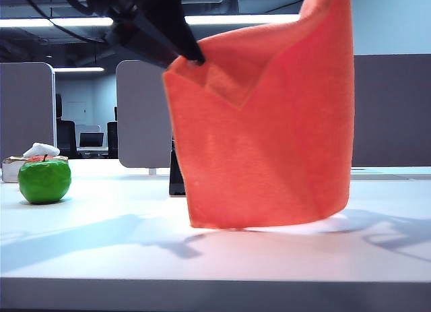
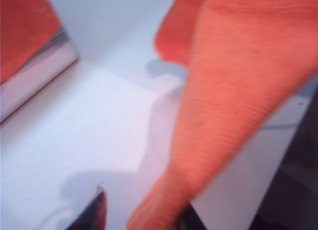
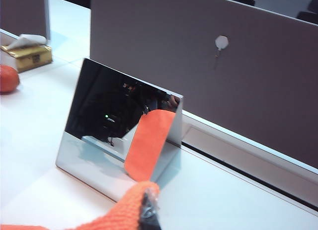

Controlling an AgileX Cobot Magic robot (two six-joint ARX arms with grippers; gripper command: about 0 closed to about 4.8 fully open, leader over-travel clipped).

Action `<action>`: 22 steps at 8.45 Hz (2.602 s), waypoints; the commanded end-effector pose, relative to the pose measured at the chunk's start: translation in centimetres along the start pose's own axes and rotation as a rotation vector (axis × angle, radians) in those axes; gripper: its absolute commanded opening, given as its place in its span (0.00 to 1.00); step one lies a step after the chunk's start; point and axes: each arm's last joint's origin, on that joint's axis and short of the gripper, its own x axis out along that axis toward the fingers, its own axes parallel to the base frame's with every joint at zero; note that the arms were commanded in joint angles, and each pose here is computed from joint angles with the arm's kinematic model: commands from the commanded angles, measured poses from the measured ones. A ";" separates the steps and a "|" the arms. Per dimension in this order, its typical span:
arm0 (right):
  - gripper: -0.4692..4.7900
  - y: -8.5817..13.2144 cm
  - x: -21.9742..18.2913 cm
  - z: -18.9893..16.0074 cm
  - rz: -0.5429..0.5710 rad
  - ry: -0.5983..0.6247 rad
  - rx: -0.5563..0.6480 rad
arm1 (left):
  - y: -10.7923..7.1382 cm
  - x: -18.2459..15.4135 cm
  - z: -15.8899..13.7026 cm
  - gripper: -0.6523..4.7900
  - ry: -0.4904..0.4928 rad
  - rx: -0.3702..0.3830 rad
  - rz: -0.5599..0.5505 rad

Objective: Pick up the cloth from the table and use it to cover the mirror.

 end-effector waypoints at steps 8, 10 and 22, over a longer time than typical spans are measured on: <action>0.07 -0.1 -0.1 0.1 -0.024 0.013 -0.005 | -0.2 0.4 0.5 0.44 -0.068 0.021 -0.147; 0.07 -0.1 -0.1 0.1 -0.025 0.012 -0.005 | 0.0 0.4 0.5 0.11 -0.059 0.021 -0.095; 0.08 -0.7 13.8 2.8 -0.142 0.147 -0.076 | 11.9 -0.1 3.0 0.11 -0.548 -0.056 0.473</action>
